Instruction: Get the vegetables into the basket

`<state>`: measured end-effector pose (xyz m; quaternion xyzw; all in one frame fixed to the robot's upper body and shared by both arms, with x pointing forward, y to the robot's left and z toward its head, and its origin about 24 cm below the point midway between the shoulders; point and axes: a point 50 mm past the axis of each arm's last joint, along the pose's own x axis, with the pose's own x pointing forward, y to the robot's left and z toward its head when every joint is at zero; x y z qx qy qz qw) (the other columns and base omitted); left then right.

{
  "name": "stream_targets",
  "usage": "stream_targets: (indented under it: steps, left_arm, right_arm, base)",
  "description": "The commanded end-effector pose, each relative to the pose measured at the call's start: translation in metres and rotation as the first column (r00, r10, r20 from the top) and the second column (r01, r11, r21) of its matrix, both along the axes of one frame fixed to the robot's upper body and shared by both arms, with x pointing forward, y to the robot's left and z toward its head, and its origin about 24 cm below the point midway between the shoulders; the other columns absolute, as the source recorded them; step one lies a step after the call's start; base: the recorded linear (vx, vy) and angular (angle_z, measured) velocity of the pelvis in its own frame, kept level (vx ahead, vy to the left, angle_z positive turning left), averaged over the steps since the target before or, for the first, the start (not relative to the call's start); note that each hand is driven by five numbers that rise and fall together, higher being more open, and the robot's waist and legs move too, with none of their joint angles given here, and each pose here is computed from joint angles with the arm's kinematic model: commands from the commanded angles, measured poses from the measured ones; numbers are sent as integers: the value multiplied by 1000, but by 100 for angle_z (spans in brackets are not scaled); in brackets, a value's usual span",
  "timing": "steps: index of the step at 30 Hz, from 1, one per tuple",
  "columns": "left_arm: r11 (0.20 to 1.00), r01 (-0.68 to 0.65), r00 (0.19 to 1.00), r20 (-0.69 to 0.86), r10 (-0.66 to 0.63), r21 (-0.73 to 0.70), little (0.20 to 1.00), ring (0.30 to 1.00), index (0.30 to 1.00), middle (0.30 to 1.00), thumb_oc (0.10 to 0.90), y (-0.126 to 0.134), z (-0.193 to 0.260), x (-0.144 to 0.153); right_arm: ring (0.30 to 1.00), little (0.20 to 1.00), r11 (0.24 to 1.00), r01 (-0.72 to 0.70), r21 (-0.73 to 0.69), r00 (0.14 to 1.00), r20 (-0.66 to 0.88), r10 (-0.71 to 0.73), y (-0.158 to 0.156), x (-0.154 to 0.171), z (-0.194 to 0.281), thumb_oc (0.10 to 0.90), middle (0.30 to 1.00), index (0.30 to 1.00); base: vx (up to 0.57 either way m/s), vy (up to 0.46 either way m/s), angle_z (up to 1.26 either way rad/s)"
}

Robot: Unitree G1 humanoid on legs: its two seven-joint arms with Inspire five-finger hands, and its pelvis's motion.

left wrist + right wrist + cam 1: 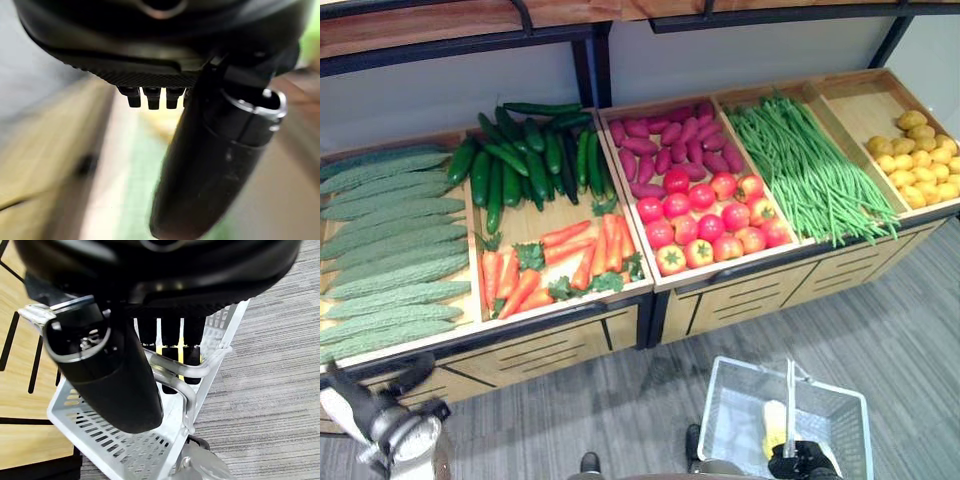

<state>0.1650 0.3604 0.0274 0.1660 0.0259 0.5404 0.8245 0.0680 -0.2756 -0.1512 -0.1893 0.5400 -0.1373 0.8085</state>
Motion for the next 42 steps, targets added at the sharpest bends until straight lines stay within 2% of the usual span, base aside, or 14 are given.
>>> stream_targets:
  steps: [1,3,8,14,17,22,31,40,42]
  left_arm:
    - [947,-7,998,-64,29,320,1000,1000,1000,1000,900,21,36,7]
    - [901,129,990,-102,-94,414,1000,1000,1000,1000,900,9,53,24]
    - [841,347,937,-201,-287,416,1000,1000,1000,1000,900,-8,57,53]
    - [828,392,916,-91,-390,401,1000,1000,1000,1000,900,-29,79,93]
    - [816,439,878,11,-478,377,1000,1000,1000,1000,900,-52,94,113]
    - [800,490,853,0,-522,346,1000,1000,1000,1000,900,-66,89,123]
    - [750,582,811,-165,-561,314,1000,1000,1000,1000,900,-79,65,131]
    - [737,600,799,-271,-536,310,1000,1000,1000,1000,900,-81,52,136]
    - [701,628,775,-352,-525,337,1000,1000,1000,1000,900,-82,49,139]
  right_arm:
    - [300,300,999,-32,-40,999,-33,30,-4,-7,0,400,300,300]
    - [300,300,997,-45,-57,999,-19,44,-9,-1,3,400,300,300]
    - [300,300,993,-88,-73,996,9,89,-15,12,8,400,300,300]
    - [300,300,985,-150,-86,988,29,153,-14,30,12,400,300,300]
    - [300,300,981,-179,-78,983,22,181,-10,33,11,400,300,300]
    - [300,300,978,-194,-71,980,34,197,-5,37,11,400,300,300]
    - [300,300,979,-195,-67,978,61,199,-1,46,12,400,300,300]
    - [300,300,979,-190,-74,979,65,195,-1,47,12,400,300,300]
    - [300,300,978,-191,-79,978,74,197,-2,50,13,400,300,300]
  base:
    - [0,0,0]
    - [0,0,0]
    - [-6,4,-2]
    - [-35,2,-10]
    - [-5,-16,-12]
    - [7,-9,-5]
    - [-3,-7,-5]
    - [5,-1,-3]
    - [17,1,-10]
